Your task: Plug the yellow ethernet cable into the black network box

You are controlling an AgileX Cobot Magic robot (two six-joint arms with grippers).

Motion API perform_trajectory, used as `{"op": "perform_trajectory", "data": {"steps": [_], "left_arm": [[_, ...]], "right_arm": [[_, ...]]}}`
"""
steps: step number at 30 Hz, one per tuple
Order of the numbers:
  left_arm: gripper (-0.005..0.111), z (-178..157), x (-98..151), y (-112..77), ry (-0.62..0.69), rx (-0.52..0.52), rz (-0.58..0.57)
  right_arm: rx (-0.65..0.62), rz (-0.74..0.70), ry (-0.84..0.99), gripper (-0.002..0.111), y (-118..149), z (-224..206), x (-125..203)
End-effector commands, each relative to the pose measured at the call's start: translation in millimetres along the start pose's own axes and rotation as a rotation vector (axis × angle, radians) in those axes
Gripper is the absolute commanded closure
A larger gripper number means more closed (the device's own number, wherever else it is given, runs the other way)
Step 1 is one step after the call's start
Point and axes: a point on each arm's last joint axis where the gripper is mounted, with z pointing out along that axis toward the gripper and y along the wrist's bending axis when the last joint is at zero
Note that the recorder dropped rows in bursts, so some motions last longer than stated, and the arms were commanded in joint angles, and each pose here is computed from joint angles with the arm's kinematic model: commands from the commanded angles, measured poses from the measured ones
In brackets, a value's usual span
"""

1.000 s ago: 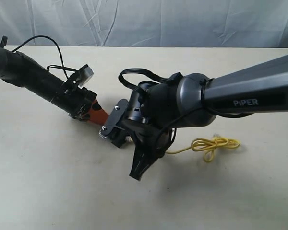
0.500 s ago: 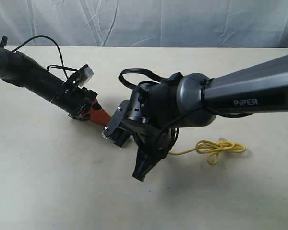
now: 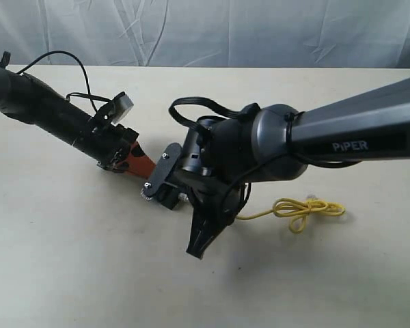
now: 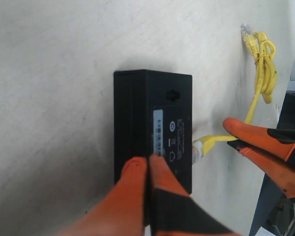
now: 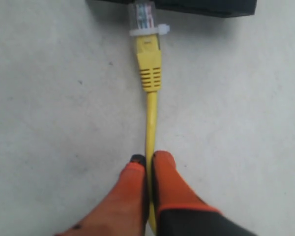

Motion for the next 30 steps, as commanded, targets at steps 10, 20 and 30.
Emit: {"op": "perform_trajectory", "data": {"steps": [10, 20, 30], "left_arm": [[0.107, 4.0, 2.7, 4.6, 0.007, 0.0, -0.022], [0.107, 4.0, 2.7, 4.6, 0.007, 0.0, -0.022], [0.107, 4.0, 2.7, 4.6, 0.007, 0.0, -0.022]], "right_arm": [[0.01, -0.006, 0.03, 0.109, -2.3, -3.1, 2.5], [0.009, -0.007, 0.031, 0.109, 1.9, 10.5, 0.2], [0.034, -0.005, 0.021, 0.109, -3.0, 1.6, 0.8]]}}
